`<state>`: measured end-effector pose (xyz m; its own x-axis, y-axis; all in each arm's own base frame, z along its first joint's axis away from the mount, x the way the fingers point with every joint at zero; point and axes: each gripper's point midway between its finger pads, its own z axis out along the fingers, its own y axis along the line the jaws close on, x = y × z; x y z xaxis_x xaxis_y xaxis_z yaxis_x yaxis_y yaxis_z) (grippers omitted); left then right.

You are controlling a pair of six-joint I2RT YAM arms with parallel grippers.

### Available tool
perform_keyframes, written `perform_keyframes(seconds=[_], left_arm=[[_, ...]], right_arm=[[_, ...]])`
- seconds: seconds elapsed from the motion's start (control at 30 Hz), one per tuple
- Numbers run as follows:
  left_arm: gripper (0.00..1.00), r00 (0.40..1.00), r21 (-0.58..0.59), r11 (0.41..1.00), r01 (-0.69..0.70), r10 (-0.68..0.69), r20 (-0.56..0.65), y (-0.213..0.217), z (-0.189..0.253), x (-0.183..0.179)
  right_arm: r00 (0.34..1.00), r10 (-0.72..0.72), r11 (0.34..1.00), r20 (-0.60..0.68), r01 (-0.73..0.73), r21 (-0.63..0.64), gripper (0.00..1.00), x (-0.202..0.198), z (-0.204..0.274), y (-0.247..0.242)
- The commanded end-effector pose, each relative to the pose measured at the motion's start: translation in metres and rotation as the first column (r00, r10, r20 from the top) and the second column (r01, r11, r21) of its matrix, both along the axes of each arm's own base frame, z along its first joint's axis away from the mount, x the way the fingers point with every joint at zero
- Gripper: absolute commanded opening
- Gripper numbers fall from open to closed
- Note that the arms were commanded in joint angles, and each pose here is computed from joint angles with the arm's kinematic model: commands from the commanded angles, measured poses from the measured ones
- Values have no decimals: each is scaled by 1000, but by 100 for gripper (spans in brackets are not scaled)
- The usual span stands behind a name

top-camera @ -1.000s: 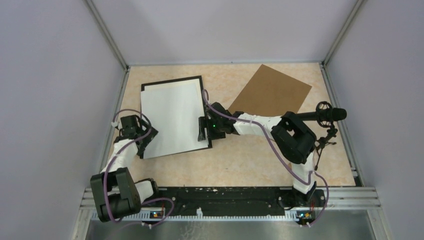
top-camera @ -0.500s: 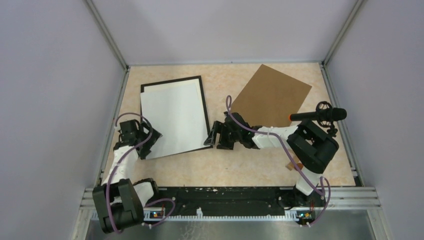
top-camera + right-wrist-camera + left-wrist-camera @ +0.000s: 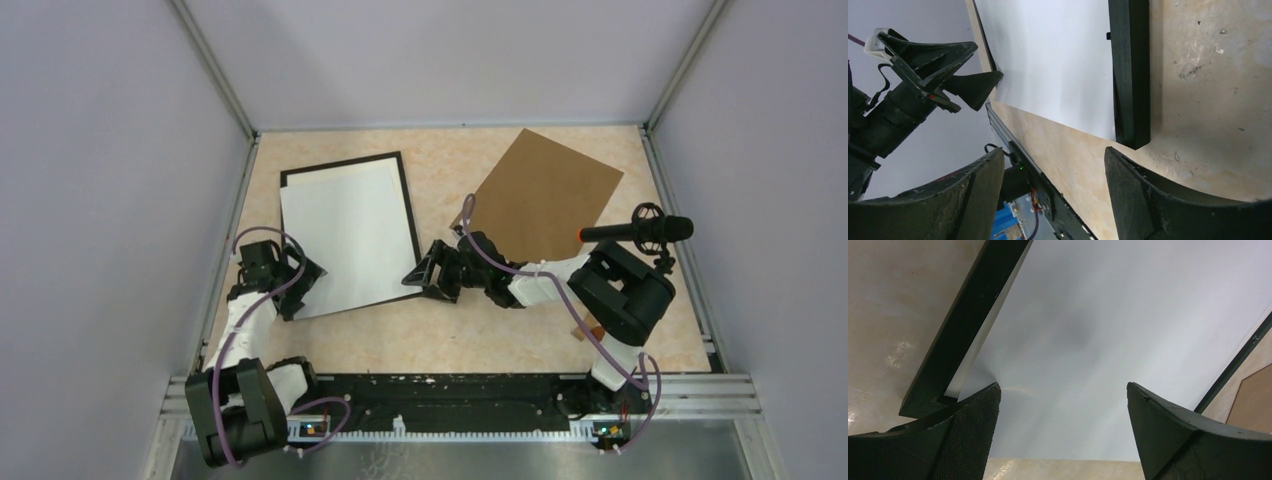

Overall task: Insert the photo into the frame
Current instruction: Turn over the photo from the photo frame.

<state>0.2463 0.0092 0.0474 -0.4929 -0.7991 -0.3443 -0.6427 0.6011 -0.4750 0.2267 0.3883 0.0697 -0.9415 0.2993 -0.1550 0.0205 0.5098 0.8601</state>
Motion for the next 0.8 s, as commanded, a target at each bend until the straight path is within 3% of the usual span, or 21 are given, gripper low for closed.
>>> perform_keyframes(seconds=[0.0,0.33,0.77], left_arm=[[99,999,-37,999,10,-12,-51,-8,-10,-11],[99,998,-28,1000,12,-14,-55,-6,-12,-10],[99,998,-28,999,18,-19,-54,-7,-12,-10]], right_arm=[[998,-38,997,46,34,69,72,14,23,4],[993,-61,997,106,66,-48,73,27,15,-7],[996,-21,1000,84,22,-20,72,33,4,9]])
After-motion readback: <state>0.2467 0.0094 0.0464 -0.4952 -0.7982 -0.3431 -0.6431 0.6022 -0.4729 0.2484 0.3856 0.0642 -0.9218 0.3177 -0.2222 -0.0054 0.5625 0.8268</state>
